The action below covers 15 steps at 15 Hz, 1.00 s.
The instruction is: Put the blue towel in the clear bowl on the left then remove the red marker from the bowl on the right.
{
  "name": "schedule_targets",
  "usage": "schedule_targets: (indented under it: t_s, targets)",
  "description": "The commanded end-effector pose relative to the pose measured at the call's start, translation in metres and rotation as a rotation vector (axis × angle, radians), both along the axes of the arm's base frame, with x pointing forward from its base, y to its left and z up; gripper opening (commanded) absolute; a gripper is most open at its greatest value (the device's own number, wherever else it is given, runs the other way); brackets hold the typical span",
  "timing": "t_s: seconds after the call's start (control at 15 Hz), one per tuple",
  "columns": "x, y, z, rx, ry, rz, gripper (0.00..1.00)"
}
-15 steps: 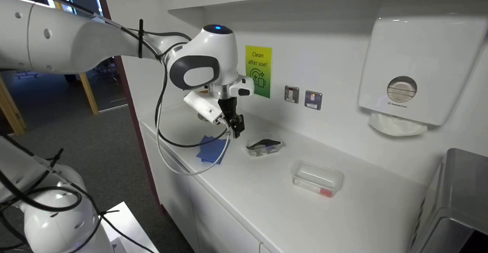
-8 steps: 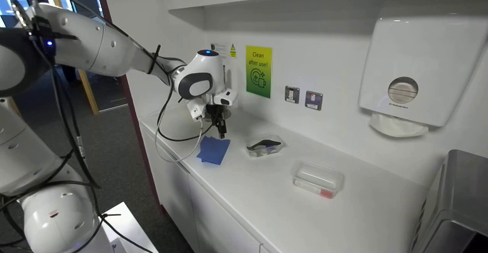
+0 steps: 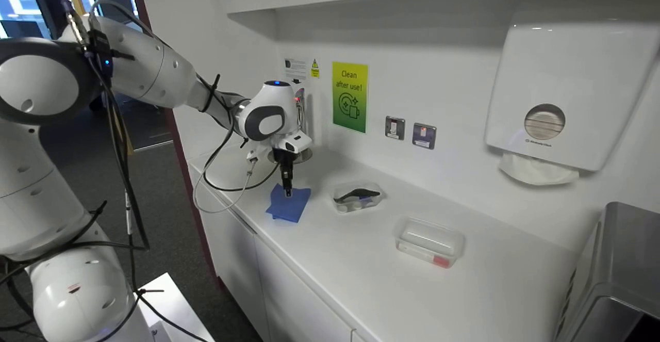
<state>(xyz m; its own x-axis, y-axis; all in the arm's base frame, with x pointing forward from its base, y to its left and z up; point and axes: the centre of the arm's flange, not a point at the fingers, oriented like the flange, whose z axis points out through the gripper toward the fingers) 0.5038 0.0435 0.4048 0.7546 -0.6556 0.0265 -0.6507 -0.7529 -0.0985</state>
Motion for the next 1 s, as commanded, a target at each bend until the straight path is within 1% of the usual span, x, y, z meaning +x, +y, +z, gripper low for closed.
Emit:
schedule_targets:
  t_s: [0.0, 0.33, 0.47, 0.67, 0.8, 0.93]
  targets:
    - [0.000, 0.000, 0.000, 0.000, 0.001, 0.000, 1.00]
    - [0.000, 0.000, -0.001, 0.000, 0.002, 0.000, 1.00]
    - [-0.007, 0.003, -0.005, -0.031, -0.014, -0.143, 1.00]
    - [-0.017, 0.022, -0.017, -0.069, -0.019, -0.315, 1.00]
    - [-0.023, 0.034, -0.023, -0.097, -0.030, -0.419, 1.00]
    - [-0.028, 0.043, -0.028, -0.122, -0.046, -0.496, 1.00]
